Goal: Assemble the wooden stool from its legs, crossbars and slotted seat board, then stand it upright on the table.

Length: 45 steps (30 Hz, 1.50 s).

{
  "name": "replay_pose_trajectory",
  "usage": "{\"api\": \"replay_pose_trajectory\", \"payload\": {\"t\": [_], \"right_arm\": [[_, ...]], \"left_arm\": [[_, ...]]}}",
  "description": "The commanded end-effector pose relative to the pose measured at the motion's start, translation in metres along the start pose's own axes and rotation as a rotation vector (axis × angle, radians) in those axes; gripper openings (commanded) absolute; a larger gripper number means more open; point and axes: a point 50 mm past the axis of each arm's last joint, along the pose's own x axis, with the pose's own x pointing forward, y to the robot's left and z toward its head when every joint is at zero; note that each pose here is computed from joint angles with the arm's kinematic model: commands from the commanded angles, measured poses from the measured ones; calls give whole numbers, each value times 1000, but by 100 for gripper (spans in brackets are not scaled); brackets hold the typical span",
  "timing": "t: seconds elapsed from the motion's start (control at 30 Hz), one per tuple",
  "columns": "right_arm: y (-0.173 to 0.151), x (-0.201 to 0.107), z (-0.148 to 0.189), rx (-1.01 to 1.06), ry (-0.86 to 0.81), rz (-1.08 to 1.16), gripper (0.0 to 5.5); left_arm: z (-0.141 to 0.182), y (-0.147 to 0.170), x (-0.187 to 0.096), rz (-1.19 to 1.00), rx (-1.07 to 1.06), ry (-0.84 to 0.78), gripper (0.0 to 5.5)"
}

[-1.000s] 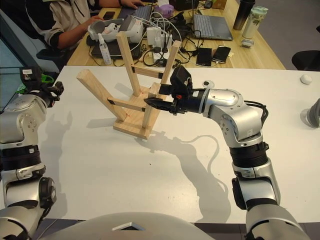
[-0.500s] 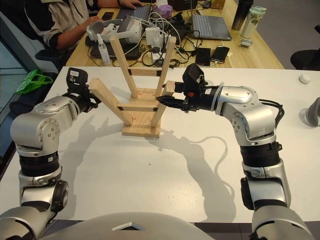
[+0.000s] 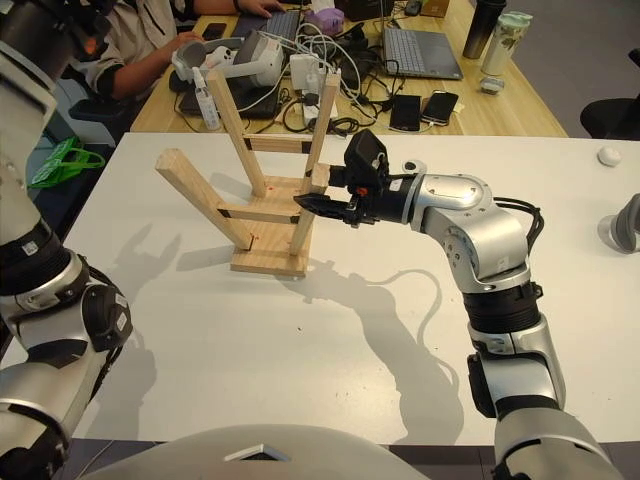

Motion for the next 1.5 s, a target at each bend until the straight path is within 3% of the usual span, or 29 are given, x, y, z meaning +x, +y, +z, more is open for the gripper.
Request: {"api": "replay_pose_trajectory", "payload": {"t": [0.03,0.1,0.17,0.43,0.67,0.9,1.07,1.13,1.27,1.33,1.5], "right_arm": [[5,5,-9,38,34,40,211],[5,5,-9,39,35,42,211],[5,5,-9,39,36,44,211],[6,5,-7,36,22,49,211],[8,2,4,34,-56,55,327],[-14,-31,79,168,-481,-37,348],[-4,-24,105,262,-642,45,348],[-1,-13,86,325,-586,39,348],[16,28,2,301,-137,-20,348],[23,38,-27,261,4,-30,348],[13,38,-17,235,-58,-68,348]], "left_arm": [[-71,-18,-17,-125,-21,378,326],[-118,-20,-34,-99,-10,608,326],[-132,-21,-36,-61,-3,646,326],[-68,-26,-3,-57,-87,236,326],[-61,-27,-2,-59,-110,206,326],[-50,-23,-2,-46,-133,162,326],[-43,-17,1,-28,-140,140,326],[-42,-14,0,-15,-140,136,326],[-45,-14,2,-11,-138,144,326],[-46,-15,3,-9,-140,151,326],[-47,-14,2,-5,-141,154,326]]}}
